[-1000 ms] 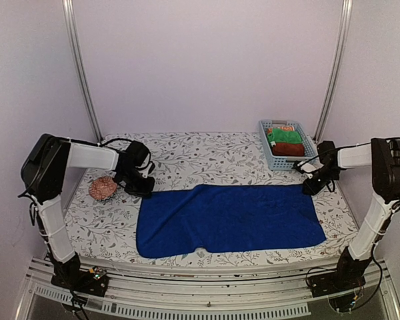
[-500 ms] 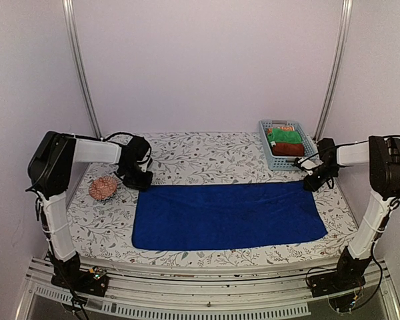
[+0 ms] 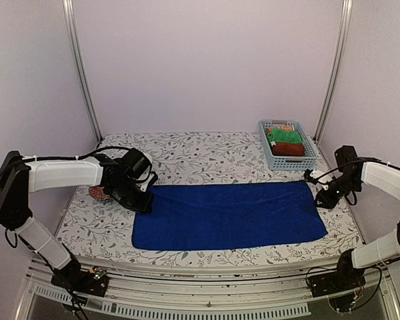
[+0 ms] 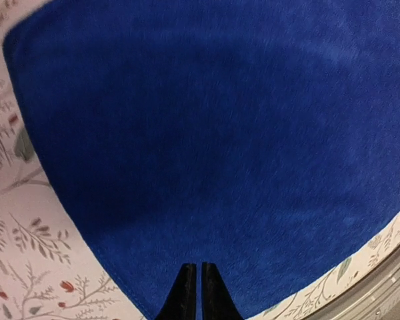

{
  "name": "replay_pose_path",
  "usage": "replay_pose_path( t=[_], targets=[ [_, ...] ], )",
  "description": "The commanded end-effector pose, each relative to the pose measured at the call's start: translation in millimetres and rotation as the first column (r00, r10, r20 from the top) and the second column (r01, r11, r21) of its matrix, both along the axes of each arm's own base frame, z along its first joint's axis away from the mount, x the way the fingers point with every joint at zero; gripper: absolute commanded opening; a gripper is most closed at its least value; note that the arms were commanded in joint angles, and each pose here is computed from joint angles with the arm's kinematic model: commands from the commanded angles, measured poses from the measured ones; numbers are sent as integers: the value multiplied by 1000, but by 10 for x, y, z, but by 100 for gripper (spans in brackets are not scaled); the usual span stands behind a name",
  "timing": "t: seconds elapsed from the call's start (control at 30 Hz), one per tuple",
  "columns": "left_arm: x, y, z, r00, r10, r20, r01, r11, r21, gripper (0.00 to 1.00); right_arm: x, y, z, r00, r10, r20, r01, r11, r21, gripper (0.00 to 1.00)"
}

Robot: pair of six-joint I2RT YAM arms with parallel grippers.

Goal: Roll the towels
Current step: Smooth out the towel at the center of the board.

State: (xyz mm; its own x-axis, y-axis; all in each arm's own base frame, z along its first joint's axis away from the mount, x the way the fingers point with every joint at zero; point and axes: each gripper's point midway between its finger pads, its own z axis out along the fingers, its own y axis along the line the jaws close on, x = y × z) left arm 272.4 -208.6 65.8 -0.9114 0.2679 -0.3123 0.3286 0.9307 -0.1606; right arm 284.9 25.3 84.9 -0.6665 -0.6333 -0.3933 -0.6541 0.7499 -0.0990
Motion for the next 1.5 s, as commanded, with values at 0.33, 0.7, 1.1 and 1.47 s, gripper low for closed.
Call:
replay_pose_path(
  t=[0.33, 0.7, 1.1, 1.47],
  targets=[
    [-1072, 372, -853, 933, 110, -342, -84, 992, 91, 5, -1005, -385, -852, 954, 54, -295, -129, 962, -240, 20],
    [-1504, 774, -751, 881, 308, -360, -225, 940, 255, 3, -1356, -399, -687, 939, 133, -319, -219, 942, -254, 21],
    [-738, 479, -65, 962, 236, -135, -203, 954, 222, 23, -702, -191, 105, 983, 149, -106, -166, 972, -167, 33],
    [473, 300, 1155, 938, 109, 330, -154, 982, 112, 52, 675, -77, 1468, 946, -104, 306, 96, 995, 41, 99]
  ],
)
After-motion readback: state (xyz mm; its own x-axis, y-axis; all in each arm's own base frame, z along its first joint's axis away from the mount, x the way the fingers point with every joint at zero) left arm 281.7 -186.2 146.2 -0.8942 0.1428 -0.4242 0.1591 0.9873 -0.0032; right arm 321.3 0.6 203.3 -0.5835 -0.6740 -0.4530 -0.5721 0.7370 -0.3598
